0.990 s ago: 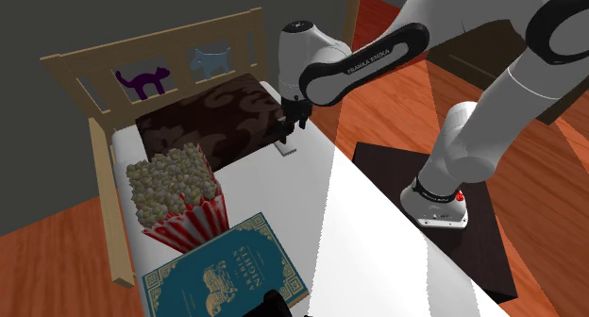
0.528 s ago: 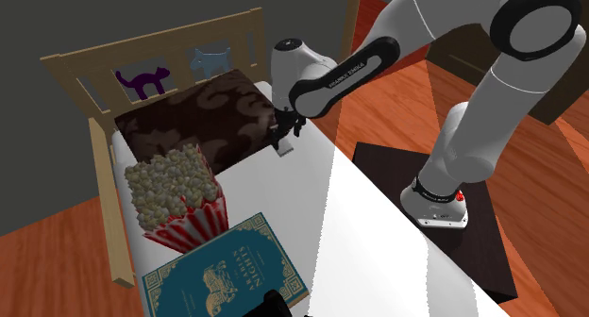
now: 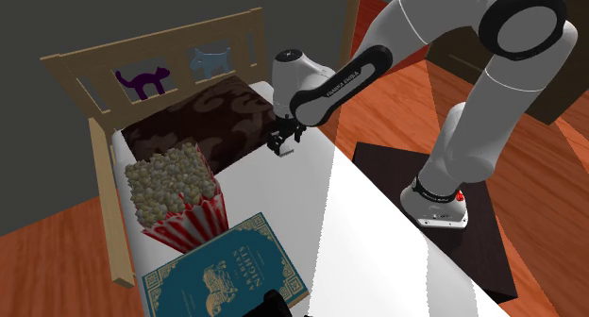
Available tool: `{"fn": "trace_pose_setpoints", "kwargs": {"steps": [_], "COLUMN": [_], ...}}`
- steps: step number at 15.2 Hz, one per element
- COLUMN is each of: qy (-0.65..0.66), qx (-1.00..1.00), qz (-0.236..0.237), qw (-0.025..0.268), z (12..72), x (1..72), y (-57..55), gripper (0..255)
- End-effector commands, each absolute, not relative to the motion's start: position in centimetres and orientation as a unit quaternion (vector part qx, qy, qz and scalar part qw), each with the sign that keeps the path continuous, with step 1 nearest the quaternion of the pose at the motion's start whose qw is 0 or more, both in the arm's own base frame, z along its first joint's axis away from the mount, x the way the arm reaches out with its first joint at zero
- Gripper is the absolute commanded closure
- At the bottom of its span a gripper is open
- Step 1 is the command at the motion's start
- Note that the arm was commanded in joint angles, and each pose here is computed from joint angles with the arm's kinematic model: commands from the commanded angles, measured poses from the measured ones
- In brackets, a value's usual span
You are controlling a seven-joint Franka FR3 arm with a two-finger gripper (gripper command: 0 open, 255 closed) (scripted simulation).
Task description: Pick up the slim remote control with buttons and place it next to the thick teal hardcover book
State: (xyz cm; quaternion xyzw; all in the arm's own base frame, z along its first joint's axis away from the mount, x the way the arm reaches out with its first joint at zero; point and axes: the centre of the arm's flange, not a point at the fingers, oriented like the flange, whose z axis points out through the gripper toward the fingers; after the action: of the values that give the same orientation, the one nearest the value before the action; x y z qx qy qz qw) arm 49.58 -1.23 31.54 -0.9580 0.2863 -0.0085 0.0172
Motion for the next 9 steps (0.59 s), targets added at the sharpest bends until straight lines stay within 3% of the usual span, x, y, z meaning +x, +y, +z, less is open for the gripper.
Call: {"fn": "trace_pose_setpoints", "kwargs": {"steps": [1, 3, 4, 9], "qy": [0.286, 0.286, 0.286, 0.286], "qx": [-0.958, -0.958, -0.958, -0.958], "qz": [-0.009, -0.009, -0.009, -0.009], "qw": [0.017, 0.017, 0.017, 0.017], "z": [31.52, 31.52, 31.52, 31.52], "x": [49.58, 49.58, 49.58, 49.58], "y": [-1.22, -1.22, -1.22, -1.23], "gripper": [0, 0, 255, 255]}}
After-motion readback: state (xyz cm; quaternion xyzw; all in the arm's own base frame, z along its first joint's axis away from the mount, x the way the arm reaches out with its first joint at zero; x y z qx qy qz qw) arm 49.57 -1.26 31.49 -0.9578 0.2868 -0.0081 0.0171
